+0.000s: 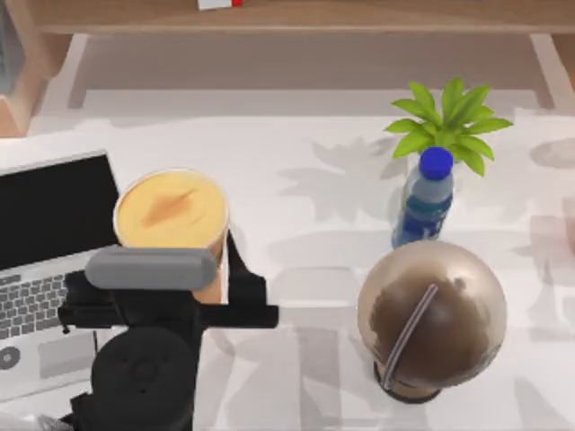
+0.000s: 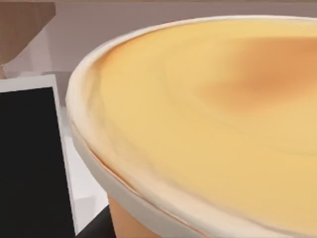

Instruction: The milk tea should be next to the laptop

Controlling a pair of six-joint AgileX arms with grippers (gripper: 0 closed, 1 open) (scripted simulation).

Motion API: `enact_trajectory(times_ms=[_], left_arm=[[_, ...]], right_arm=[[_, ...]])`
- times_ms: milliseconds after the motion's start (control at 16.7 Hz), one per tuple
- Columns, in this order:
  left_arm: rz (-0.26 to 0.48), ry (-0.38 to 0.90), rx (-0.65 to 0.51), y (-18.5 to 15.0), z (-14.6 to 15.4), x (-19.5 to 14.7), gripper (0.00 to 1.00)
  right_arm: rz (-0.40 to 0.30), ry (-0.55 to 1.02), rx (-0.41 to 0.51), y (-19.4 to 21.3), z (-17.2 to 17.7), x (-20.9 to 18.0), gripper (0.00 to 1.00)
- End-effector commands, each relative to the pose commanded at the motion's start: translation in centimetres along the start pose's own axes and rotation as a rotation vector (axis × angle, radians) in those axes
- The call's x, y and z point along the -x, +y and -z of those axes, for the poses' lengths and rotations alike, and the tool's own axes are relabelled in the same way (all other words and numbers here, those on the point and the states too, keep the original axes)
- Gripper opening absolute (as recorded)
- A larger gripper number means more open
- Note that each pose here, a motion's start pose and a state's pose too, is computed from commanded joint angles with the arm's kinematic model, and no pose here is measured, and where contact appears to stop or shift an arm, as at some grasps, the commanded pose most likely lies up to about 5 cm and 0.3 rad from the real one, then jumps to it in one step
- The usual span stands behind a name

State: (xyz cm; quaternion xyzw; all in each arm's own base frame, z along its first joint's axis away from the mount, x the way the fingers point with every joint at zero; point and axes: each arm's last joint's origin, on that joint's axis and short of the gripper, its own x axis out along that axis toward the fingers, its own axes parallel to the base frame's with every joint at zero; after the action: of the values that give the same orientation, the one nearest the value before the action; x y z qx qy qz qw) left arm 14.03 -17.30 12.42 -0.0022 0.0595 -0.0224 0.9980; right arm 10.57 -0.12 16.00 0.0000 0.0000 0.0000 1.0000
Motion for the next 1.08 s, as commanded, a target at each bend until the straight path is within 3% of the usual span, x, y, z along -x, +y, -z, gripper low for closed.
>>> enact_trajectory(times_ms=[660, 1080], left_arm=[[0.011, -0.049, 0.074, -0.8, 0.3, -0.5, 0.00], [0.007, -0.030, 0.043, -0.4, 2.1, -0.4, 0.00]], right_arm=[[0.000, 0.000, 0.000, 0.0, 0.0, 0.0, 1.00], [0.000, 0.000, 0.000, 0.0, 0.0, 0.0, 1.00]])
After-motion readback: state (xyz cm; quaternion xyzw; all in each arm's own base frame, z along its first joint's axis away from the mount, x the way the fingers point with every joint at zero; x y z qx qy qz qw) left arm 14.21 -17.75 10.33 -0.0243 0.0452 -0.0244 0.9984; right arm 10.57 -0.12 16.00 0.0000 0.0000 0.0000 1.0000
